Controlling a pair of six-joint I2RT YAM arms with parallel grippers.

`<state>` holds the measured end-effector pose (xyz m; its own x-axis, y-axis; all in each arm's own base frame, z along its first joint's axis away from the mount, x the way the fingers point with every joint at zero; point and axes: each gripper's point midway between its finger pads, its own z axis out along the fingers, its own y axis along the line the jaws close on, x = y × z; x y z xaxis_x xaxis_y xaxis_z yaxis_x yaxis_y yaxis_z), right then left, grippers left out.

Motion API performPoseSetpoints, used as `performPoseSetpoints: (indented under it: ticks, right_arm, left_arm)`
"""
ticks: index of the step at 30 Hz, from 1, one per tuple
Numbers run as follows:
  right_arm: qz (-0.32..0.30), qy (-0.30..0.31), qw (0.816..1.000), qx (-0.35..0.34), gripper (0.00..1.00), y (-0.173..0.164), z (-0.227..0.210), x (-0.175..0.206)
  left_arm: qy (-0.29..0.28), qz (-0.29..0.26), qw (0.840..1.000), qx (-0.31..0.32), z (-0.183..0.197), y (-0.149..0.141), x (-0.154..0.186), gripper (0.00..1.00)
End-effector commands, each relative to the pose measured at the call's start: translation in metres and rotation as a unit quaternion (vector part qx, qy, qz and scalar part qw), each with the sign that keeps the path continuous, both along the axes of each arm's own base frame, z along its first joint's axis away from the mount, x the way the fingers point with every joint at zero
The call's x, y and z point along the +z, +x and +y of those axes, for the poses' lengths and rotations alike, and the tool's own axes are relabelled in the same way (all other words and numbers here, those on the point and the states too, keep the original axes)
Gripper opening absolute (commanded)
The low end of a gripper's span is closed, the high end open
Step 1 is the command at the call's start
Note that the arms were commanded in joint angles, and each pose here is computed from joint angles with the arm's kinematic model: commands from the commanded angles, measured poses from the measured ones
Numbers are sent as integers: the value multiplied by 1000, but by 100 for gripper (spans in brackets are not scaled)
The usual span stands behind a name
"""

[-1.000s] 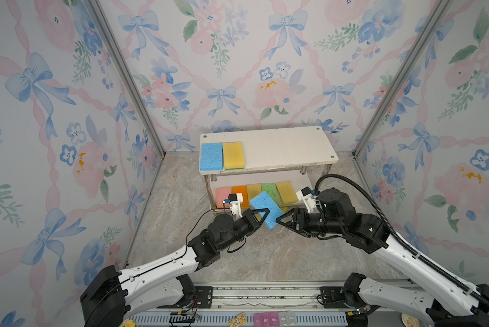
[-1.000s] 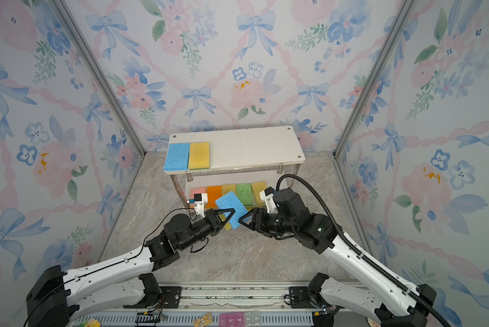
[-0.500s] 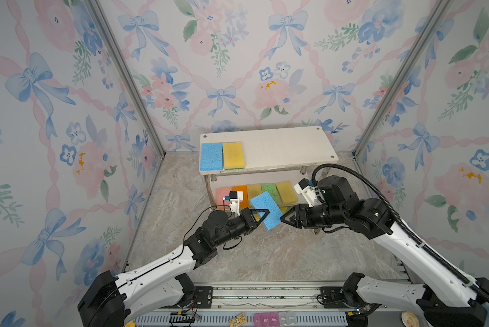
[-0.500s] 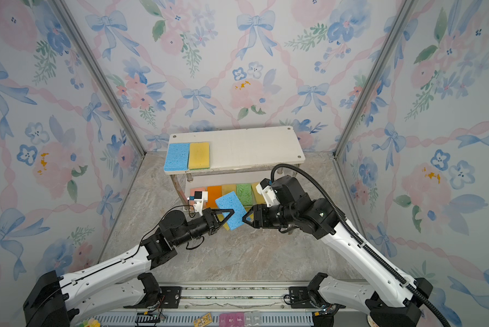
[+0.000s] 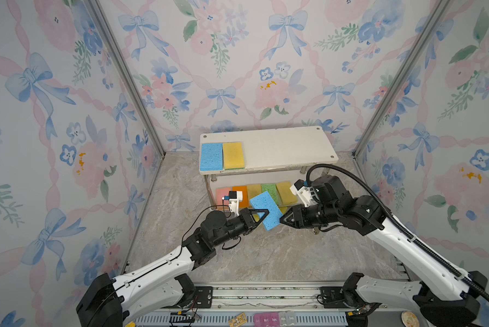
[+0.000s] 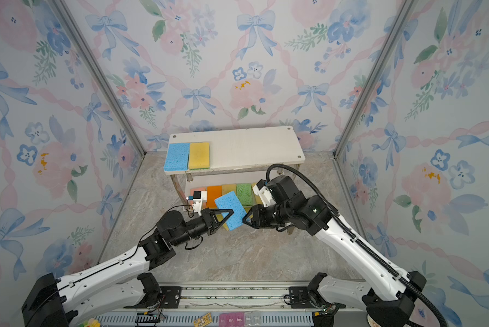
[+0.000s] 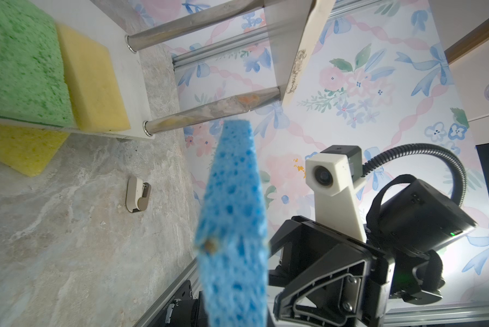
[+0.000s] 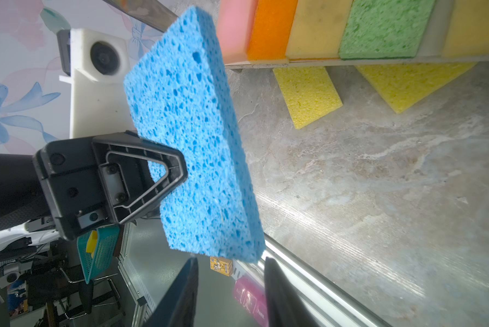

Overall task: Arrange cleaning sponges on a shelf
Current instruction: Pick up the cleaning sponge at the center of the table.

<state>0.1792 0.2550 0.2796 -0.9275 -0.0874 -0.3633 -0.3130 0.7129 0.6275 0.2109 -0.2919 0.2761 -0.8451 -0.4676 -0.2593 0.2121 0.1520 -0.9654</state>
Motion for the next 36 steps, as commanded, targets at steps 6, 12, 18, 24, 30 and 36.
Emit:
performPoseSetpoints:
  ticks: [6,12,18,24,30,36]
  right_arm:
    - [-6,11,1000,7,36,4,5,8]
    - [0,12,1000,8,34,5,8,5]
    - [4,-11,1000,-8,40,9,-2,-5]
    - [6,-10,1000,-24,42,13,-9,-5]
    - [7,3,1000,-23,42,14,-4,-3]
    - [10,13,1000,-17,42,15,2,-3]
  left_arm:
    - [9,-9,1000,-10,-4,2,-2,2]
    - [8,-7,1000,-6,-3,3,-2,1]
    - [2,-8,1000,-5,0,2,1,1]
    - [-4,-9,1000,0,5,1,3,1]
    - [-3,-8,1000,-1,4,2,3,1]
    - [-4,-10,1000,-1,3,3,5,1]
